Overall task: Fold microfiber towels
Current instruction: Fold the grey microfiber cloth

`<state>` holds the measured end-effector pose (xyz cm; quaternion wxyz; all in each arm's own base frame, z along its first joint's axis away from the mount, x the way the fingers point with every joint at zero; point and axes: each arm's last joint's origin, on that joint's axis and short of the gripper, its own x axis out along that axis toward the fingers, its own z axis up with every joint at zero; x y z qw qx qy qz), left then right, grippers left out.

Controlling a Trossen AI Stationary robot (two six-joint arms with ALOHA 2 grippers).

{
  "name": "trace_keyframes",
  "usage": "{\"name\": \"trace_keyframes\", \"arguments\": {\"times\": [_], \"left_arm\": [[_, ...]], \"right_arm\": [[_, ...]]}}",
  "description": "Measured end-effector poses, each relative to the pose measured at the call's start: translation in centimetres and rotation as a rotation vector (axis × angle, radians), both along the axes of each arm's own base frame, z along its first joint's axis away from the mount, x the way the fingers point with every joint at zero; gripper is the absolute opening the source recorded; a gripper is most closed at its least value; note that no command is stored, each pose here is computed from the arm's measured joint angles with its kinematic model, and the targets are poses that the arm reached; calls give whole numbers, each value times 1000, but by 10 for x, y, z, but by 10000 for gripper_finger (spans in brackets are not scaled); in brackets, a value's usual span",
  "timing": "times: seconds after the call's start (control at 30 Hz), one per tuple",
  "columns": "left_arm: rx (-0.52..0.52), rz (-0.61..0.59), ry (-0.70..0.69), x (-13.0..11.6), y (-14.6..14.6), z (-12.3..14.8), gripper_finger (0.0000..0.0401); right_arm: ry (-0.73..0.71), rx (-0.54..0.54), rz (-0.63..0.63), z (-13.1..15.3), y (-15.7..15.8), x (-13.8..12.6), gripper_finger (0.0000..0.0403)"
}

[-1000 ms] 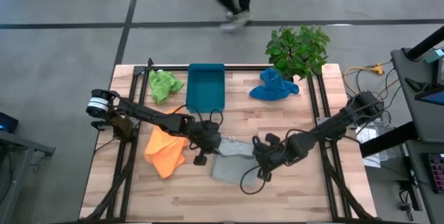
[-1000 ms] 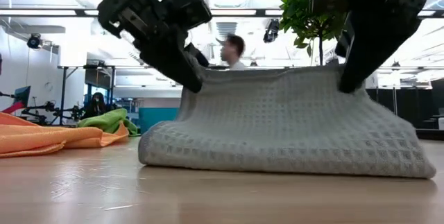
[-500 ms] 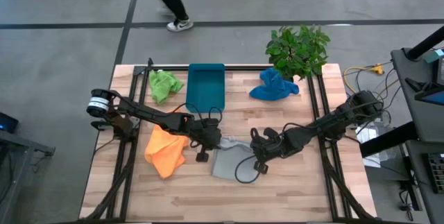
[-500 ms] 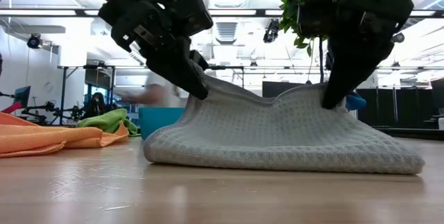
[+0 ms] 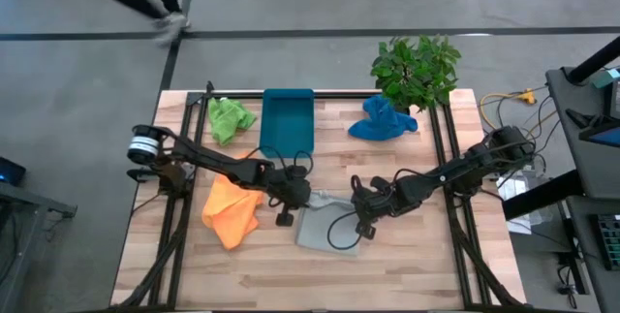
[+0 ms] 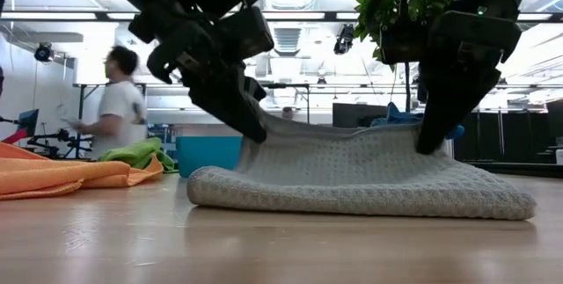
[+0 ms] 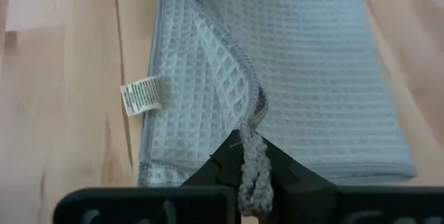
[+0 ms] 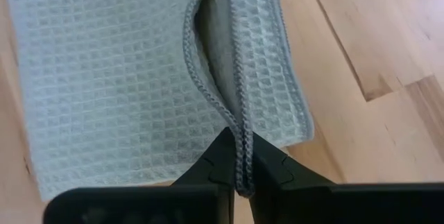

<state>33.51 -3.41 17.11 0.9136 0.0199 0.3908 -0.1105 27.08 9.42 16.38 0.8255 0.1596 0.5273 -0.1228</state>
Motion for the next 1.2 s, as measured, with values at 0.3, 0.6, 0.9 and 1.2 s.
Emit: {"name": "trace_keyframes", "arguments": {"times": [0.3,0.6,0.9,1.2], "left_arm": [[20,48,-68,6,12,4,56],[15,79,-75,3,21,16,177],[-106,-44,-53,-3,-7,21,196],[124,-264,-100,-20,-79,18,196]], "right_arm": [[18,-50,-95,-1,-4,-3,82],[-47,-53,-114,21,-7,-12,142],[-356,36,64,47,24,-11,158],[-432,10,354,15,87,-6,160]]}}
